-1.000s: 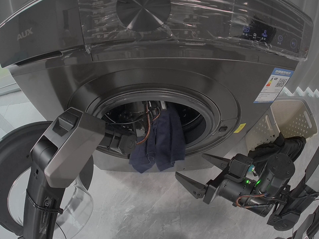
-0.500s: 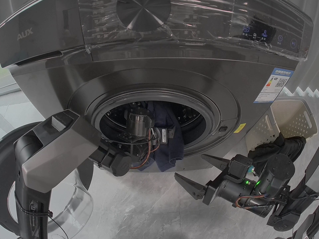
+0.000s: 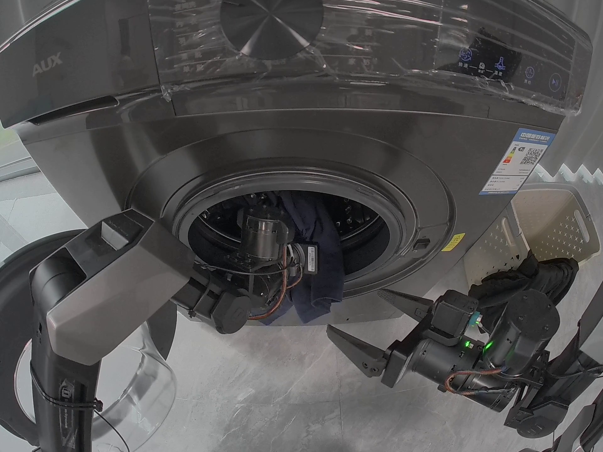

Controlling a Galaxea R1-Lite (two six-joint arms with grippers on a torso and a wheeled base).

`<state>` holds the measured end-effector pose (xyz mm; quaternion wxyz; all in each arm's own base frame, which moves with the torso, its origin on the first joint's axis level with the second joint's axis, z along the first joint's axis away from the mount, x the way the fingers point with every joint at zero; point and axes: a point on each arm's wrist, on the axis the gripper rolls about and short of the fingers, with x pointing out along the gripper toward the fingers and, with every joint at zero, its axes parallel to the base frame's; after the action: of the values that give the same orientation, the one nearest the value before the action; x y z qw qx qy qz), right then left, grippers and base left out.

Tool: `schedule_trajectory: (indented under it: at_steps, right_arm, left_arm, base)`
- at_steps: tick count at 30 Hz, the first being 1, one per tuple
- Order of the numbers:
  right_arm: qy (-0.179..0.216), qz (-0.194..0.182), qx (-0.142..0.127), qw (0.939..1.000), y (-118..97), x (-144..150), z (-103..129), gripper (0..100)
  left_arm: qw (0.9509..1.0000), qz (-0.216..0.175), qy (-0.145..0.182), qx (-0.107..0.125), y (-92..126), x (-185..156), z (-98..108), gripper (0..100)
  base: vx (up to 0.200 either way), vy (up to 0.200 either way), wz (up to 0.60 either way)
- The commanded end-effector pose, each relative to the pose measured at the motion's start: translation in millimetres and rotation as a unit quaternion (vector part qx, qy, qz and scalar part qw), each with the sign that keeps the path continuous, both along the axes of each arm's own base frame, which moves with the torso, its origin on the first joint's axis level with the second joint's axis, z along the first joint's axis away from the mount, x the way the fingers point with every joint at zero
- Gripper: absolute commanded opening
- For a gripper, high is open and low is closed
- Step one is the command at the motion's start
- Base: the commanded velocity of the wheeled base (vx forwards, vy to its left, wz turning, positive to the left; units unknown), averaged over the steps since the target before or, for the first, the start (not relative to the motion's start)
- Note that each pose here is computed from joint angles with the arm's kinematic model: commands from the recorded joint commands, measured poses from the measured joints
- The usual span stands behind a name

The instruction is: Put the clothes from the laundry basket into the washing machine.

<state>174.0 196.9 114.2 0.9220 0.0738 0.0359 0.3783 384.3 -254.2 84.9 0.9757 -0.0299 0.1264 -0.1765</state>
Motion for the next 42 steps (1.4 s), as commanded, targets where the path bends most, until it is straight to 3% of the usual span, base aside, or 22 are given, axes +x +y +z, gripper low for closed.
schedule_trajectory:
  at_steps: [1, 5, 12, 16, 19, 20, 23, 29, 32, 37, 38, 42]
  right_arm:
    - [-0.002, 0.001, 0.002, 1.0, 0.2, -0.2, 1.2, 100]
    - [-0.002, 0.001, 0.002, 1.0, 0.2, -0.2, 1.2, 100]
    - [-0.002, 0.001, 0.003, 1.0, -0.1, -0.5, 1.4, 100]
    - [-0.003, 0.0, 0.003, 1.0, -0.5, -0.3, 1.8, 100]
    - [-0.003, 0.0, 0.003, 1.0, -0.5, -0.3, 1.8, 100]
    - [-0.002, 0.0, 0.003, 1.0, -0.4, -0.2, 1.4, 100]
    - [-0.002, -0.001, 0.003, 1.0, -0.7, 0.1, 1.4, 100]
    - [-0.002, 0.001, 0.003, 1.0, -0.1, -0.5, 1.4, 100]
    - [-0.002, 0.0, 0.003, 1.0, -0.4, -0.2, 1.4, 100]
    - [-0.002, 0.001, 0.003, 1.0, -0.1, -0.5, 1.4, 100]
    - [-0.002, 0.001, 0.003, 1.0, -0.1, -0.5, 1.4, 100]
    - [-0.002, 0.001, 0.003, 1.0, 0.1, -0.3, 1.7, 100]
  left_arm:
    - [0.9969, 0.007, -0.062, -0.047, -10.5, 18.3, 20.8, 0]
    - [0.9884, 0.018, -0.123, -0.087, -12.5, 35.1, 42.9, 0]
    - [0.9746, 0.036, -0.184, -0.122, -6.6, 61.0, 56.2, 0]
    - [0.9754, 0.037, -0.181, -0.121, -7.7, 62.8, 50.5, 0]
    - [0.9795, 0.035, -0.165, -0.11, -8.9, 58.9, 42.1, 0]
    - [0.981, 0.033, -0.159, -0.106, -9.5, 56.8, 39.5, 100]
    - [0.9853, 0.031, -0.139, -0.094, -8.8, 49.7, 34.1, 100]
    - [0.9969, 0.01, -0.063, -0.047, 1.8, 30.7, 11.6, 100]
    - [0.9987, -0.002, -0.038, -0.033, 4.3, 25.7, -1.2, 100]
    - [0.999, -0.004, -0.034, -0.03, 4.2, 28.4, -5.7, 100]
    - [0.999, -0.003, -0.033, -0.029, 4.5, 29.3, -5.9, 0]
    - [0.9994, 0.0, -0.026, -0.024, 5.8, 34.4, -7.1, 0]
  base:
    - [0.0, 0.0, 0.0]
    - [0.0, 0.0, 0.0]
    - [0.0, 0.0, 0.0]
    - [0.0, 0.0, 0.0]
    - [0.0, 0.0, 0.0]
    - [0.0, 0.0, 0.0]
    - [0.0, 0.0, 0.0]
    - [0.0, 0.0, 0.0]
    - [0.0, 0.0, 0.0]
    - [0.0, 0.0, 0.0]
    - [0.0, 0.0, 0.0]
    - [0.0, 0.0, 0.0]
